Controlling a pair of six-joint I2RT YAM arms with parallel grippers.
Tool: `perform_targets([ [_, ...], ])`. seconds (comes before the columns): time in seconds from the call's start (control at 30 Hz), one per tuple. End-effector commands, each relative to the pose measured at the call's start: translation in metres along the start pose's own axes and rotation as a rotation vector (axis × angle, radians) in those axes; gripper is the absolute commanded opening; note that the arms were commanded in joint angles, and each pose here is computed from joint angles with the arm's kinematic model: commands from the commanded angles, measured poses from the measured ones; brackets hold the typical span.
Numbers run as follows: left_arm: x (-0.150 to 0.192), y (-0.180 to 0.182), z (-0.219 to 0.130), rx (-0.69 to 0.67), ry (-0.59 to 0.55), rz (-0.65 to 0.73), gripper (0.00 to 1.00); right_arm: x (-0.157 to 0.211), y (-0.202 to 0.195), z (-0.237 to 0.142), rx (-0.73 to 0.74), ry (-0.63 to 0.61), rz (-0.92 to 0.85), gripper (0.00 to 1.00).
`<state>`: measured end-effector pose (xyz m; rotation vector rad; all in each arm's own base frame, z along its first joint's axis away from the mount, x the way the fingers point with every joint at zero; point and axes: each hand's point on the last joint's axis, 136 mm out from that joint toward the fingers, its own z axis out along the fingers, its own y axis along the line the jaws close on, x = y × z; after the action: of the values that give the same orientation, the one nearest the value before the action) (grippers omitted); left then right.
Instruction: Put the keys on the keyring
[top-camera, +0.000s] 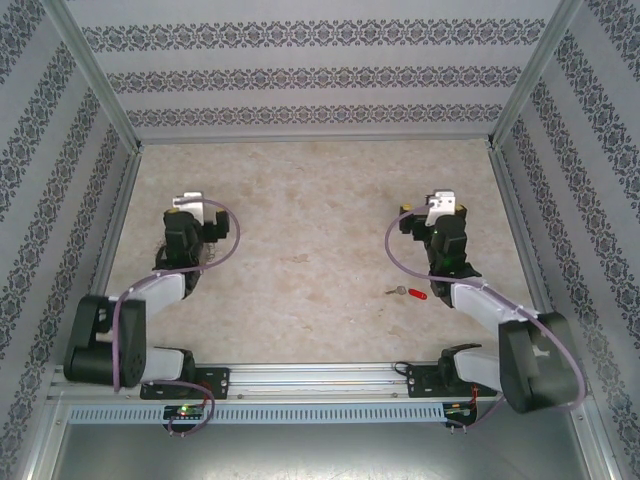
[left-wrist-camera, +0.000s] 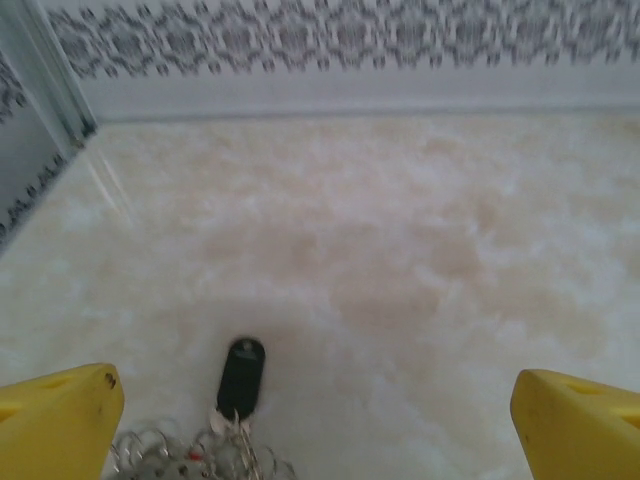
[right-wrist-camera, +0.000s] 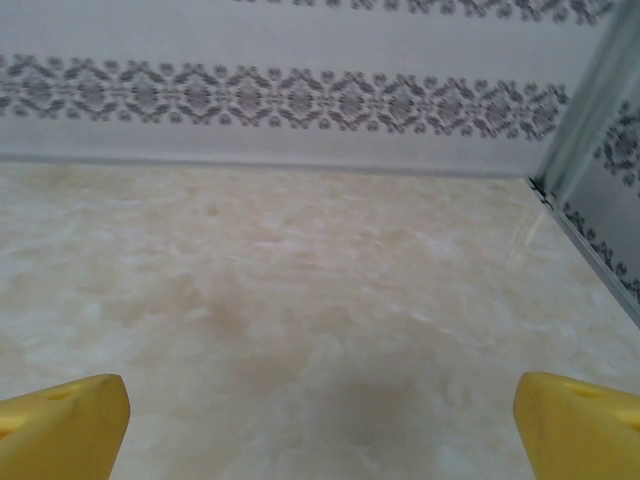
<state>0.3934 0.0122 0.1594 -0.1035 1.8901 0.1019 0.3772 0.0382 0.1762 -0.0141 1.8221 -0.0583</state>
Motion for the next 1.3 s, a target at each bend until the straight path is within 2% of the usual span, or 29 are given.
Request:
perform_targets([
  [0.0, 0.009, 0.003, -0.025, -0.028, 0.131, -0.128, 1.00, -0.006, 0.009, -0.011, 0.028, 0.084, -0.062, 0.98],
  [0.07, -0.001, -0.006, -0.039, 0.008, 0.183, -0.252, 1.00, -0.009, 0.022, -0.019, -0.016, 0.116, -0.056, 0.98],
  [0.17, 0.002, -0.025, -0.047, 0.077, 0.302, -0.350, 1.00, -0.009, 0.042, -0.029, -0.124, 0.167, 0.011, 0.98],
  [0.23, 0.009, -0.038, -0.044, 0.130, 0.383, -0.360, 1.00, -0.003, 0.055, -0.034, -0.200, 0.219, 0.084, 0.98],
  [0.33, 0.031, -0.045, -0.031, 0.128, 0.519, -0.361, 1.00, 0.008, 0.086, -0.040, -0.347, 0.320, 0.175, 0.98],
  [0.43, 0.054, -0.049, -0.016, 0.129, 0.623, -0.358, 1.00, 0.017, 0.113, -0.044, -0.440, 0.362, 0.185, 0.98],
  [0.57, 0.074, -0.030, -0.006, 0.027, 0.688, -0.326, 0.87, 0.025, 0.133, -0.049, -0.487, 0.381, 0.145, 0.98],
  [0.63, 0.081, -0.022, -0.001, -0.008, 0.711, -0.341, 0.85, 0.026, 0.140, -0.050, -0.507, 0.386, 0.129, 0.98],
  [0.83, 0.107, -0.010, 0.013, -0.075, 0.810, -0.332, 0.85, 0.018, 0.148, -0.052, -0.549, 0.377, 0.090, 0.98],
  [1.0, 0.124, -0.016, 0.016, -0.058, 0.870, -0.347, 0.93, 0.000, 0.143, -0.057, -0.544, 0.331, 0.074, 0.98],
  [1.27, 0.133, -0.031, 0.013, 0.012, 0.900, -0.404, 0.93, -0.023, 0.132, -0.052, -0.530, 0.289, 0.071, 0.98],
])
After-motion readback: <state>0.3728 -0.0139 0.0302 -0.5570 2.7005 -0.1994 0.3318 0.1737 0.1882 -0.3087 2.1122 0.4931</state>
